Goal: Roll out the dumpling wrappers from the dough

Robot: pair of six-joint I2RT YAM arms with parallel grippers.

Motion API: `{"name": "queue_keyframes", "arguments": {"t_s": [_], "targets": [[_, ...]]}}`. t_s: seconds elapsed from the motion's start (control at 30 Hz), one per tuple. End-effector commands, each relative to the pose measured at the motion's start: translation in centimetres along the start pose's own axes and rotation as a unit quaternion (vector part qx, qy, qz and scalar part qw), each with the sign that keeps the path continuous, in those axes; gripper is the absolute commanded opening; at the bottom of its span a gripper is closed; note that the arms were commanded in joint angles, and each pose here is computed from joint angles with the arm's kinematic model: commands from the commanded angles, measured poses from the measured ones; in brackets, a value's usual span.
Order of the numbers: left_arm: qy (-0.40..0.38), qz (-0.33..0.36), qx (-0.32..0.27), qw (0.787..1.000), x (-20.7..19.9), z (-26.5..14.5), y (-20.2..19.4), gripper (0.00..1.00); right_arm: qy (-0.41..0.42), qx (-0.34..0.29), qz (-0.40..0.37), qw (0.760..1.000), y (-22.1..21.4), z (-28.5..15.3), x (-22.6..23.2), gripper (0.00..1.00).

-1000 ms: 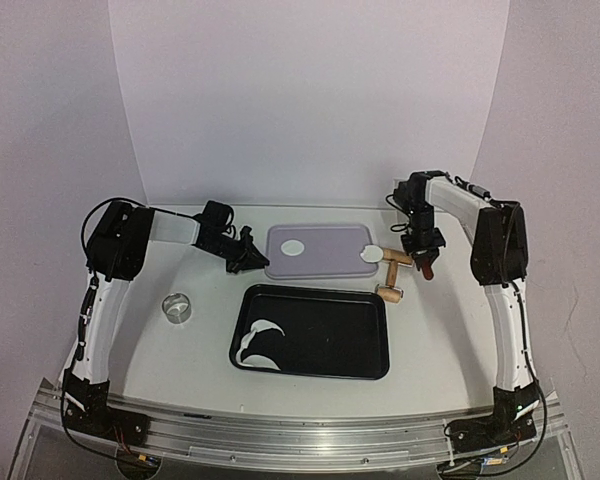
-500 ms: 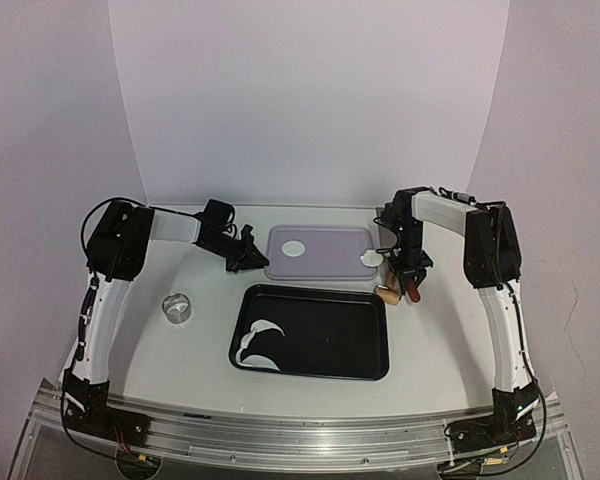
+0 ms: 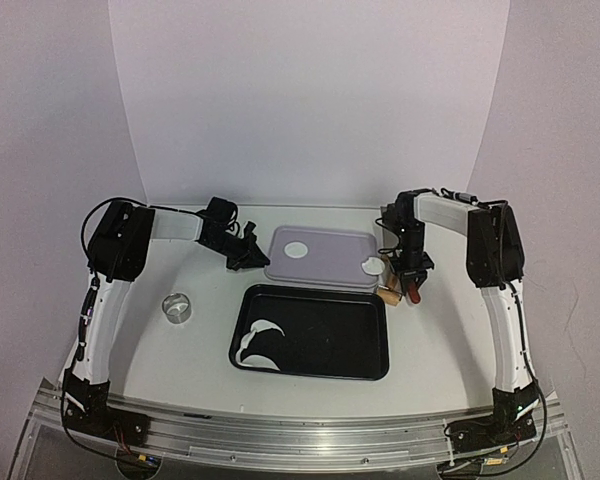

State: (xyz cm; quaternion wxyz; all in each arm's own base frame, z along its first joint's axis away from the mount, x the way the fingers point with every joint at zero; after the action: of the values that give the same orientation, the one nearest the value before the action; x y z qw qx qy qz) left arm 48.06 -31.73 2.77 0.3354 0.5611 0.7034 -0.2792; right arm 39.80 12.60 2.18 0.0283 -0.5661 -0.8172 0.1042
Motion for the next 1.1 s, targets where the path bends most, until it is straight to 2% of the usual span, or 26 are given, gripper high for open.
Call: {"name": "queue_keyframes", "arguments": {"t_s": [0.0, 0.83, 1.07], "targets": [[0.008, 0.023, -0.022, 0.999, -1.0, -1.0, 0.7, 0.0, 0.012, 0.255, 0.006, 0.967, -13.0, -3.5, 0.5, 0.0], [-0.011, 0.0, -0.016, 1.0, -1.3, -1.5, 0.9, 0.0, 0.035, 0.317, -0.018, 0.948, -14.5, -1.5, 5.1, 0.0], [-0.011, -0.021, -0.032, 0.999, 0.2, -2.9, 2.5, 0.0, 0.067, 0.243, -0.032, 0.967, -11.6, -3.7, 5.9, 0.0]]}}
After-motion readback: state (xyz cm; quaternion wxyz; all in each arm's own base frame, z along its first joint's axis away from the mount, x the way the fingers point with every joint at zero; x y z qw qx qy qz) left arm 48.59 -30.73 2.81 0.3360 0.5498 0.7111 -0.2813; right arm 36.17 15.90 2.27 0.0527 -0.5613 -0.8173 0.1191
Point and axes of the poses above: each gripper's point midway between its finger pads, its own z axis out along the fingers, its own x axis along the line the jaws close on, y = z × x, the point moved 1 cm from there along -z, back along the fingers, and after that the axes turned 15 degrees about -z, right-handed, at the moved point
